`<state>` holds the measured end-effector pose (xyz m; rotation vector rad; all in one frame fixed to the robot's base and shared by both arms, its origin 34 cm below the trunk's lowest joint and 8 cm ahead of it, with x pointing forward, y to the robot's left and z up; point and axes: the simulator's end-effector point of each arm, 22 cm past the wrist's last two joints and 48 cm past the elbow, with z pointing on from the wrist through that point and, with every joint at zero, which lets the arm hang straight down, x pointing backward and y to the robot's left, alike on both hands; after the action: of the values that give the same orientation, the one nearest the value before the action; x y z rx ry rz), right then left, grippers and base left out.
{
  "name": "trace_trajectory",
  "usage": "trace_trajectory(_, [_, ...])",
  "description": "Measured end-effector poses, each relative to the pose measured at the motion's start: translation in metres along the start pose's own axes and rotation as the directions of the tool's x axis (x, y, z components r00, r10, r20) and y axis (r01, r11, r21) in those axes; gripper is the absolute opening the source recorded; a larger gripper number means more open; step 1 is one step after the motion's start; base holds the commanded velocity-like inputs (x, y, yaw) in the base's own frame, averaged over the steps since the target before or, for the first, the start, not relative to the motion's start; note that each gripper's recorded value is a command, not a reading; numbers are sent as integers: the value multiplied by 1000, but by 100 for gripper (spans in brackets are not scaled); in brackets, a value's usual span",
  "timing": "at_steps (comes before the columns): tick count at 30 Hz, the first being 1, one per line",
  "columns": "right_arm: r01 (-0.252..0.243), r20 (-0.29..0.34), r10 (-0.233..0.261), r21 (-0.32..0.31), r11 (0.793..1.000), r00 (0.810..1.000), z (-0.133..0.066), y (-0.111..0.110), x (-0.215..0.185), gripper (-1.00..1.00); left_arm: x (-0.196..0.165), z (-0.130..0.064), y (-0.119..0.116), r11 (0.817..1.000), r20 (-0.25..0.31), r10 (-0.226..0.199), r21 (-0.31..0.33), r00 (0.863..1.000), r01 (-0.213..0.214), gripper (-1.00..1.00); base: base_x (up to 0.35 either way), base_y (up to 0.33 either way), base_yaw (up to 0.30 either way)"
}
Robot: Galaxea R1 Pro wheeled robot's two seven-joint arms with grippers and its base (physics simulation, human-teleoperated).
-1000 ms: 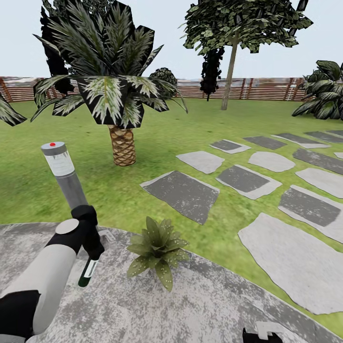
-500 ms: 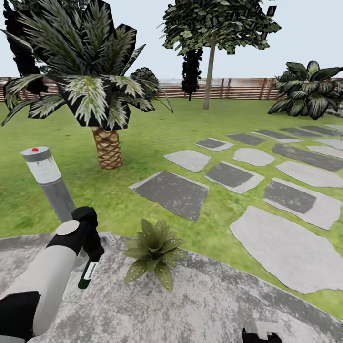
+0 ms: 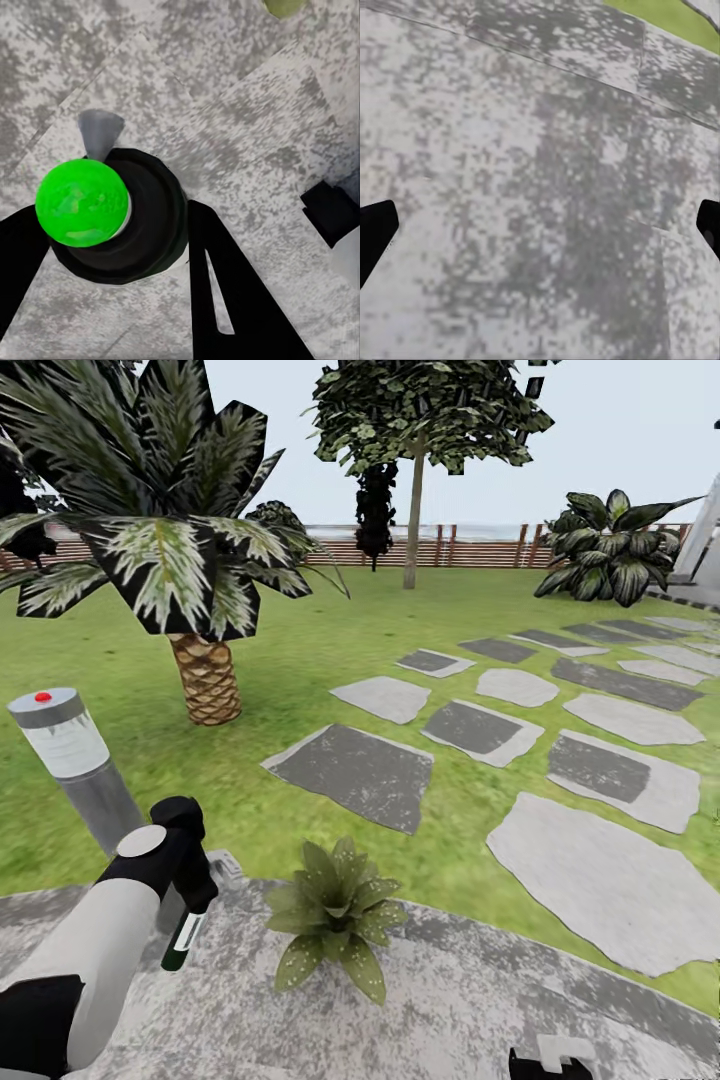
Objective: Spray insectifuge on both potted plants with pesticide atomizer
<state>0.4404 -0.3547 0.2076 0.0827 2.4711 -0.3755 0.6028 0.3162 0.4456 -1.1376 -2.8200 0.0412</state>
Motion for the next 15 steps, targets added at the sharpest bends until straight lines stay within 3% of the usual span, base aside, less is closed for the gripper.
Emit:
trace_trajectory(9, [1, -1, -1, 0, 1000, 1000, 0, 0, 1, 100, 11, 7, 1, 1000, -14, -4, 8, 1000, 4, -100, 13, 13, -261])
trace_trajectory(15, [1, -2, -1, 0, 1000, 1000, 0, 0, 1, 100, 12, 9, 1, 1000, -16, 21, 10, 1000, -21, -100, -232, 60, -258])
